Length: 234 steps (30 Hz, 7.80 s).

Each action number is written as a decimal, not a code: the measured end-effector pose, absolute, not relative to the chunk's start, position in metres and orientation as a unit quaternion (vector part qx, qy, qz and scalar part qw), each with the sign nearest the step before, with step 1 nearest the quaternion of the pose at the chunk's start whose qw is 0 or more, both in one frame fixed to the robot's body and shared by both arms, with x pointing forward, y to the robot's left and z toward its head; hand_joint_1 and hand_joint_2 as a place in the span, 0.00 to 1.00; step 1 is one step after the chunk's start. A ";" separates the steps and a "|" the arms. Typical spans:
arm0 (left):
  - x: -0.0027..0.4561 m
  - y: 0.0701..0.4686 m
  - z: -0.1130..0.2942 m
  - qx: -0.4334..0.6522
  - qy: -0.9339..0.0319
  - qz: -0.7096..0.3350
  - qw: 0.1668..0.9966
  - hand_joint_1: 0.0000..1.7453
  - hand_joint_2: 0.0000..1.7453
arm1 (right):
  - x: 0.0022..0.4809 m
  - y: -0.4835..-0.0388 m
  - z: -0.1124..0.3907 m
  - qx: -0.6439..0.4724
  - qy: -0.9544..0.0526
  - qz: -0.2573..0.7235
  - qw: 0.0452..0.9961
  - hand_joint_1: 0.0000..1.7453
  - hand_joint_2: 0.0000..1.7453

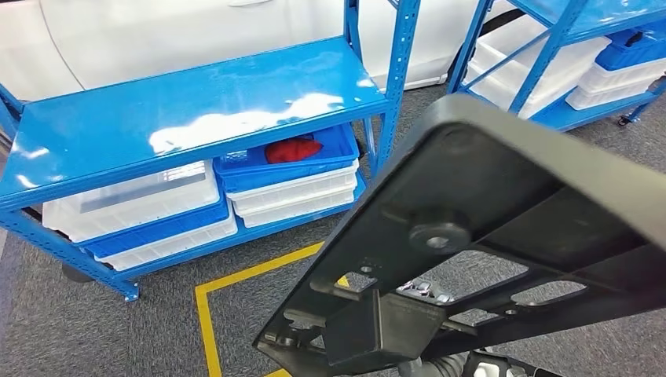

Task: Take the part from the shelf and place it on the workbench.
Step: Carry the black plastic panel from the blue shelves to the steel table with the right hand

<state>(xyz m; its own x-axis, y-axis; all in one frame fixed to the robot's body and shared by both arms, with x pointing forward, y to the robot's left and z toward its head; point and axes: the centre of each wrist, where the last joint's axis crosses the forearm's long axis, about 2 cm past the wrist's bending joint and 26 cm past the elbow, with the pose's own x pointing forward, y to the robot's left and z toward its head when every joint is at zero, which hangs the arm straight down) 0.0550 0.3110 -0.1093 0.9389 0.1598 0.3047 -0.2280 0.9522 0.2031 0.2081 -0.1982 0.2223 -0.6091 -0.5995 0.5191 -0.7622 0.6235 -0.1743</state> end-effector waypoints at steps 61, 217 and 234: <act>0.053 0.319 -0.109 0.117 -0.142 0.084 0.979 0.00 1.00 | 0.205 -0.170 0.239 0.417 -0.873 0.183 0.174 1.00 1.00; 0.051 0.309 -0.110 0.095 -0.134 0.122 0.979 0.00 1.00 | 0.253 -0.139 0.246 0.462 -0.851 0.171 0.180 1.00 1.00; 0.049 0.307 -0.110 0.093 -0.133 0.114 0.980 0.00 1.00 | 0.257 -0.149 0.251 0.442 -0.863 0.158 0.187 1.00 1.00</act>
<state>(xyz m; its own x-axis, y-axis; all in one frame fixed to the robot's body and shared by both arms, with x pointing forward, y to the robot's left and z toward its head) 0.0487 0.3075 -0.1104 0.9385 0.1987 0.2822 -0.2484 0.9566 0.1524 0.2572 -0.1492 0.2506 -0.5387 -0.7035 0.4635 -0.8223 0.5588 -0.1074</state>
